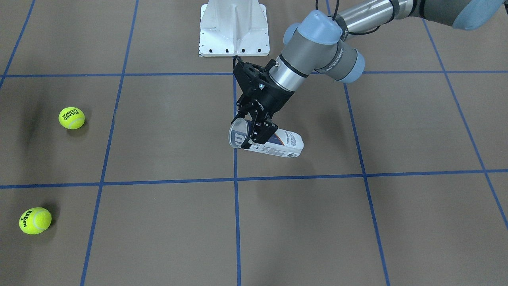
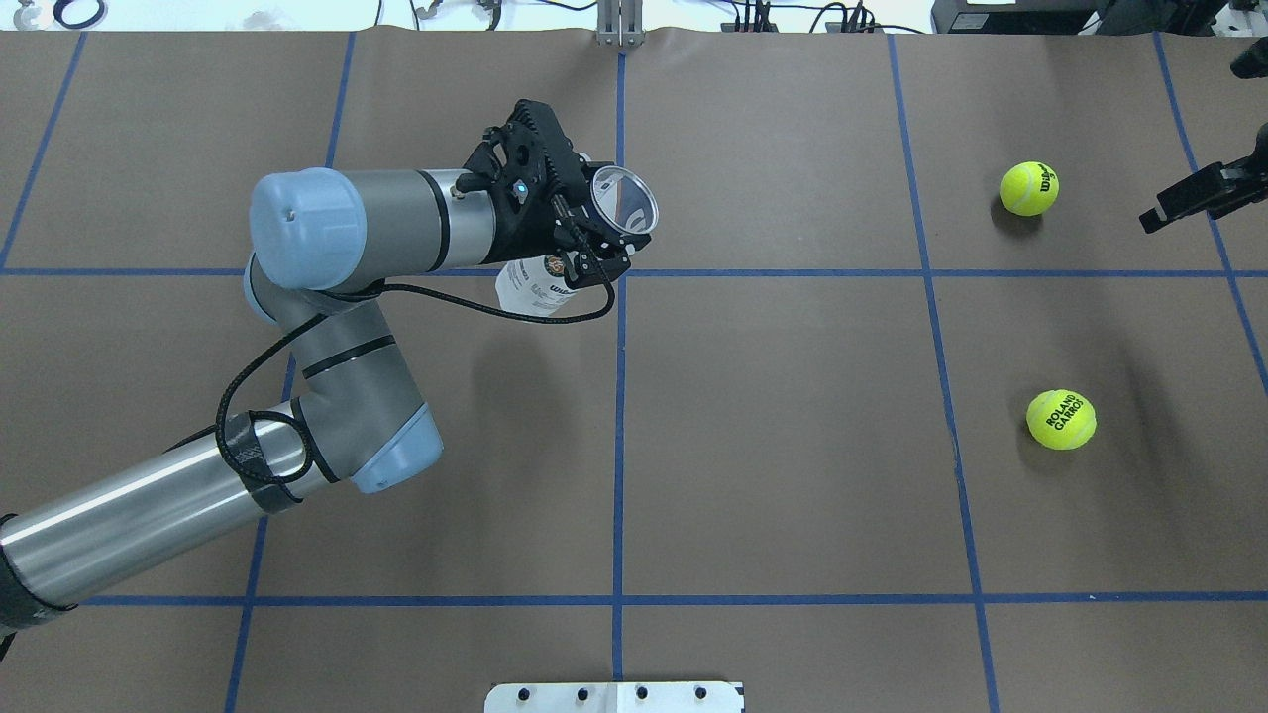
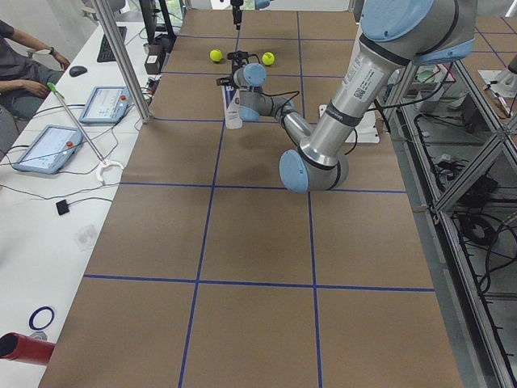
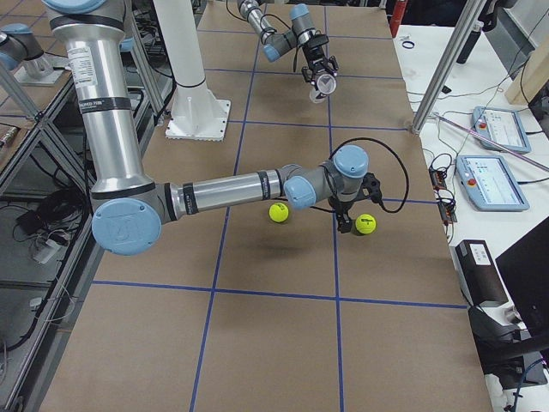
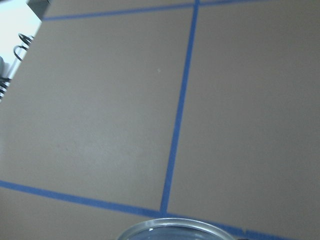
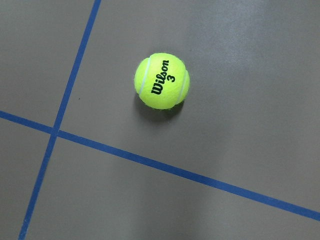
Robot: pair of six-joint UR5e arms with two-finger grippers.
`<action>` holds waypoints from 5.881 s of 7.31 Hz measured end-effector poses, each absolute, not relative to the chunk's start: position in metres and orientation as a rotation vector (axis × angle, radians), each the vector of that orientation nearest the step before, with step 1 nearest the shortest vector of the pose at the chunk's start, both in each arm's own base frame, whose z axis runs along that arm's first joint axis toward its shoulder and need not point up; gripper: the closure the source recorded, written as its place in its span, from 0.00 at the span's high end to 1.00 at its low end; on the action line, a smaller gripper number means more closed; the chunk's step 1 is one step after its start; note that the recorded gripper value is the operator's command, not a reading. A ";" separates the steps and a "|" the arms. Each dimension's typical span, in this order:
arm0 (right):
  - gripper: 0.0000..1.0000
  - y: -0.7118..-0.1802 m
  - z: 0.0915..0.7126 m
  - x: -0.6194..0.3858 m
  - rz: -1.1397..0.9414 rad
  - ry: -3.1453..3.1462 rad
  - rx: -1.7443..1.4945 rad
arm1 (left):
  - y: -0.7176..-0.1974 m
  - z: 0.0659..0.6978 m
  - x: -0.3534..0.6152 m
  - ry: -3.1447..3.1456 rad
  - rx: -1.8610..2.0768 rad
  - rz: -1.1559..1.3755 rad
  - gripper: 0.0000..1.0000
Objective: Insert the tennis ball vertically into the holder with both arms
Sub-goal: 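Lift the upright can with the left gripper while the right arm moves in, then lower the right gripper onto the nearer yellow tennis ball, then close the right gripper on the ball and lift it, then carry the ball with the right gripper over the can's open top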
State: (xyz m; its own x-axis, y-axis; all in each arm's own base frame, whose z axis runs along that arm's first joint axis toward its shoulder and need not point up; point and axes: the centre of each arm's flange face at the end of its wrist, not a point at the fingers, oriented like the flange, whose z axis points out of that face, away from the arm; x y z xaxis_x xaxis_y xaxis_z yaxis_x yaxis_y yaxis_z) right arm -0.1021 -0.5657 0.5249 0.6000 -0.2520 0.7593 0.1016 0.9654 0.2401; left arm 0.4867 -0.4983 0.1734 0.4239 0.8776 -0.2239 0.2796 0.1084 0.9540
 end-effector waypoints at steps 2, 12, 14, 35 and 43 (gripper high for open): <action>0.99 -0.562 0.505 -0.112 -0.206 -0.919 0.192 | -0.484 0.188 0.495 1.234 1.569 0.407 0.84; 0.99 -0.449 0.482 -0.244 -0.160 -0.800 0.074 | -0.413 0.200 0.538 1.345 1.665 0.179 0.85; 0.99 -0.429 0.495 -0.261 -0.193 -0.753 0.067 | -0.414 0.202 0.538 1.342 1.663 0.180 0.85; 0.00 -0.503 0.331 -0.280 -0.023 -0.957 0.007 | -0.387 0.227 0.565 1.388 1.639 0.124 0.87; 0.00 -0.513 0.179 -0.289 0.153 -1.082 -0.018 | -0.389 0.231 0.560 1.368 1.660 0.092 0.87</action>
State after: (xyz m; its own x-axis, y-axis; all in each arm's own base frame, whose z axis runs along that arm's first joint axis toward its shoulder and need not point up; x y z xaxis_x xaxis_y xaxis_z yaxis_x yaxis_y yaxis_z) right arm -0.2888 -0.5131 0.1792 0.4599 0.1334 0.8779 -0.1157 0.9892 -0.0898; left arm 0.5597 -0.3890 0.2312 0.3712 0.7951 -0.4796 0.7237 0.0760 0.6860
